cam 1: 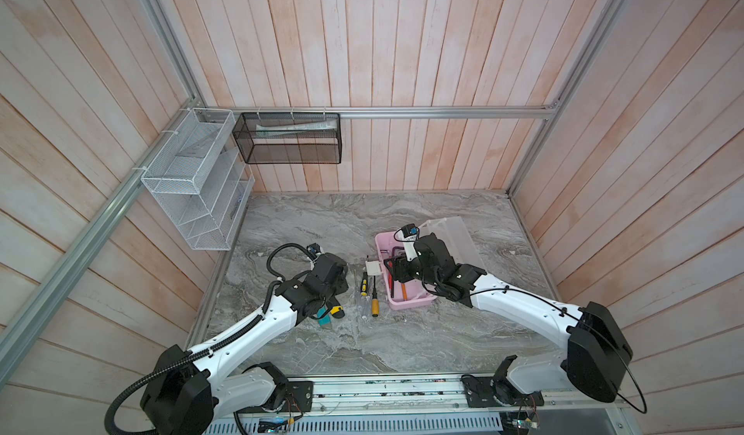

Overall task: Pack the tool kit
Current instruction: 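Open the left gripper and move it over the yellow-black utility knife, then lower the left gripper onto the yellow-black utility knife while the right holds the box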

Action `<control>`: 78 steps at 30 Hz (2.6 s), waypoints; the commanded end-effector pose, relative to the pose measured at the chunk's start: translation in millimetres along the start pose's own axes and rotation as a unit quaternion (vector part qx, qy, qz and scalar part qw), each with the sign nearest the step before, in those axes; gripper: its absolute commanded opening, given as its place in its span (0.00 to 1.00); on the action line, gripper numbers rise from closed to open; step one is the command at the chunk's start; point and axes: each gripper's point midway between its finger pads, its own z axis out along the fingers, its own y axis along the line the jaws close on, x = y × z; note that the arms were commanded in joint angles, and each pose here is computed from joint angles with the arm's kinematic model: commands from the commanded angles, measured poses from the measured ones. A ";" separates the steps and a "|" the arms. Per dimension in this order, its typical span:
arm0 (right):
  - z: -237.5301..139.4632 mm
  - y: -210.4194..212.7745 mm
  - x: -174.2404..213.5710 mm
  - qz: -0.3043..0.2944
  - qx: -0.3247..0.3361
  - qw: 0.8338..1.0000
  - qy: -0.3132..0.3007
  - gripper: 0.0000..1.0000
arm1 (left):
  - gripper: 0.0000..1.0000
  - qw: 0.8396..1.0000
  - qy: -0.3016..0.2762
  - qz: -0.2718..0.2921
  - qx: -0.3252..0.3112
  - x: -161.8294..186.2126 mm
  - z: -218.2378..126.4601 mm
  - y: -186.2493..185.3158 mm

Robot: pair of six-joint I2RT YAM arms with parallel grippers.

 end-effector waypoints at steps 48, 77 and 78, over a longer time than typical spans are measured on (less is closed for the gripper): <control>-1.1 -8.9 9.0 0.023 -0.001 1.000 -0.002 0.62 | 0.53 0.992 0.086 0.000 -0.091 64.1 58.4 42.7; -4.9 -23.5 24.3 0.063 -0.008 0.998 -0.002 0.61 | 0.44 0.988 0.101 0.072 -0.096 59.7 84.9 27.6; -4.8 -24.4 24.8 0.064 -0.007 0.998 -0.002 0.61 | 0.45 0.987 0.100 0.073 -0.099 59.1 85.6 28.4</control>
